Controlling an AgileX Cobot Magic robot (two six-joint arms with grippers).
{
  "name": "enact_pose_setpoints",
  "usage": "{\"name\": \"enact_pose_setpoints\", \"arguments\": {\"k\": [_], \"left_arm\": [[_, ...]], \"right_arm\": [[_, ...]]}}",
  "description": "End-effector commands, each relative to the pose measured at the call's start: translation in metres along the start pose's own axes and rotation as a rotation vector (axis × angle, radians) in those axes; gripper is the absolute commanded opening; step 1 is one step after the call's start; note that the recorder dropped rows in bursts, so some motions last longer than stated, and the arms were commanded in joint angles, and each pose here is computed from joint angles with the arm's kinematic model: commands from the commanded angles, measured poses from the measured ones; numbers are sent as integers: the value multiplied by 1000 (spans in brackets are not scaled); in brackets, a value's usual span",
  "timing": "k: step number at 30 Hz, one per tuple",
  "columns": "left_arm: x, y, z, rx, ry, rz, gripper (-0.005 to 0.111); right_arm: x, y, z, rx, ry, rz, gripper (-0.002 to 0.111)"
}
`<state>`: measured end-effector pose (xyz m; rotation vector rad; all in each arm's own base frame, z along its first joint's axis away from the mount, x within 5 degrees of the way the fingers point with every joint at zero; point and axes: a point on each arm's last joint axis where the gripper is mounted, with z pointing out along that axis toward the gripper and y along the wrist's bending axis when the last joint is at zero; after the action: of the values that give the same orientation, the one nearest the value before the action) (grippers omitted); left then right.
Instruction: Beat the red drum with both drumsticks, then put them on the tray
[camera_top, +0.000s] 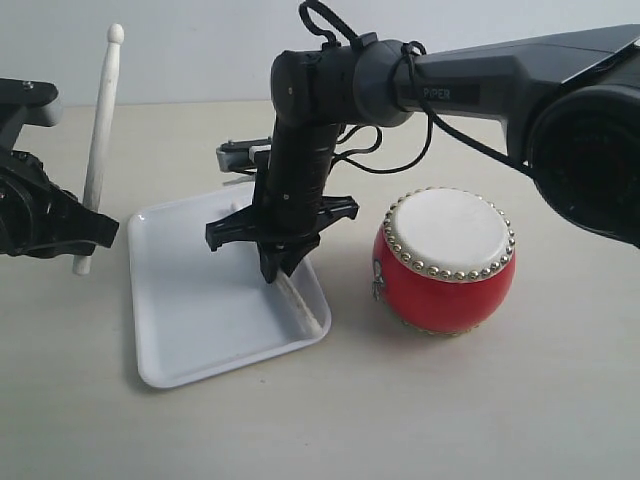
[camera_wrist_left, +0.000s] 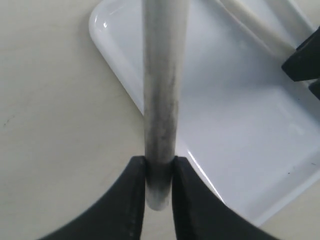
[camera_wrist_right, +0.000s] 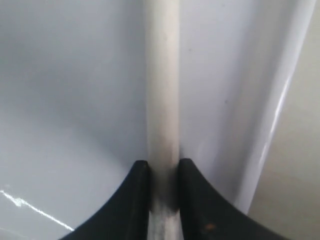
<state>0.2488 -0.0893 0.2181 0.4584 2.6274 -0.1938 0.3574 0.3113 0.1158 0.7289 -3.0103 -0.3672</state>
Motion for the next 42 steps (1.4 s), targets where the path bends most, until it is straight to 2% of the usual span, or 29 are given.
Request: {"name": "enact_pose_setpoints", "arguments": {"k": [1, 8, 11, 15, 17, 21, 26, 28, 32, 38, 42], "left_arm": [[0, 0, 1, 6, -7, -11, 0], [0, -1, 1, 16, -7, -26, 0], [0, -2, 1, 21, -8, -36, 0], [0, -4, 1, 47, -8, -73, 0], [-1, -6, 1, 64, -11, -75, 0], [-3, -12, 0, 132, -35, -17, 0], [2, -25, 1, 294, -63, 105, 0], [1, -24, 0, 338, -103, 97, 0], [-4, -6, -5, 401, -159, 6, 0], [-3, 3, -17, 620, -285, -22, 0], [3, 2, -13, 650, -302, -39, 0]], "right_arm": [[-5, 1, -10, 7, -69, 13, 0], [-9, -2, -10, 46, -115, 60, 2], [-8, -2, -10, 47, -99, 56, 16], [-8, -2, -14, 46, -102, 55, 42], [-8, 0, -22, 43, -122, 49, 48], [-8, 9, -55, 22, -197, -25, 49], [4, 27, -116, -96, -279, -221, 48], [11, 30, -140, -178, -307, -272, 46], [18, 25, -169, -309, -362, -262, 43], [25, 39, -168, -516, -421, -383, 43], [25, 47, -168, -653, -504, -435, 43]]}}
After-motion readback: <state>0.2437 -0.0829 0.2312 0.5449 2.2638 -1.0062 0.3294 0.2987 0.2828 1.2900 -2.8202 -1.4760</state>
